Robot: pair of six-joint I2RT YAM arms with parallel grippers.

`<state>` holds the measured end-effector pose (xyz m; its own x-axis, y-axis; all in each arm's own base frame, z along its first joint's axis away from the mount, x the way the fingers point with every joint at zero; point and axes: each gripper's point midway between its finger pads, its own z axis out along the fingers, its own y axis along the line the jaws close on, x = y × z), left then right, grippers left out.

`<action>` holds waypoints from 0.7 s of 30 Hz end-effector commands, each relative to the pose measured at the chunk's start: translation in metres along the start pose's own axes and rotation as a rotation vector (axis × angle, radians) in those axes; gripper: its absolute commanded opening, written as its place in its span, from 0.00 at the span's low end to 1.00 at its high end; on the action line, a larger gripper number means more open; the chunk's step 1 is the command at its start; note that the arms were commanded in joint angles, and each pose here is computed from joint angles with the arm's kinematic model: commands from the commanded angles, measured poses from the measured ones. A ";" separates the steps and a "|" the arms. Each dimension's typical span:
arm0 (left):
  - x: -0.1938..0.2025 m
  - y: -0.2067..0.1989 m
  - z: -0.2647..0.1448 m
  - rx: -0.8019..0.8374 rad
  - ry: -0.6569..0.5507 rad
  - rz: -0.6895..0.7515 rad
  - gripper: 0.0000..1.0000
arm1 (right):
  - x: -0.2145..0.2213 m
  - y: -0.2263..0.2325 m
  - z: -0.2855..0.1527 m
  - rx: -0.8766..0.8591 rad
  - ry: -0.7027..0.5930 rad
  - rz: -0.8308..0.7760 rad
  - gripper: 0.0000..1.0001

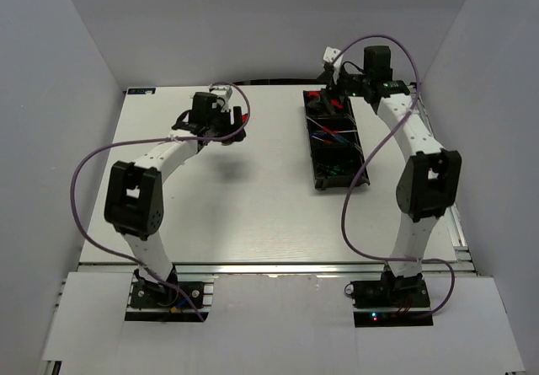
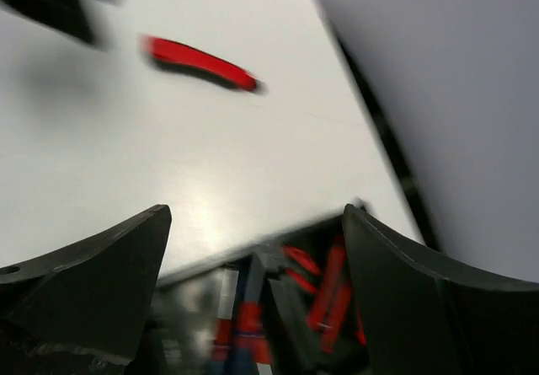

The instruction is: Sort the tools into containers

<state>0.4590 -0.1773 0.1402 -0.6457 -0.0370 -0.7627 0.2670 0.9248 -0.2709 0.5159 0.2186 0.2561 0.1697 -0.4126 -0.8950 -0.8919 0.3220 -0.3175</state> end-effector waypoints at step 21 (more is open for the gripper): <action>-0.021 0.064 0.125 -0.167 0.071 0.341 0.74 | 0.001 0.154 -0.040 -0.381 -0.091 0.332 0.89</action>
<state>0.5726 -0.1643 0.0453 -0.6195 0.2894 -0.7297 0.3419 0.9362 0.0810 0.3669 0.2344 0.1947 -0.1676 -0.2908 -0.9420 -0.9846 0.0979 0.1449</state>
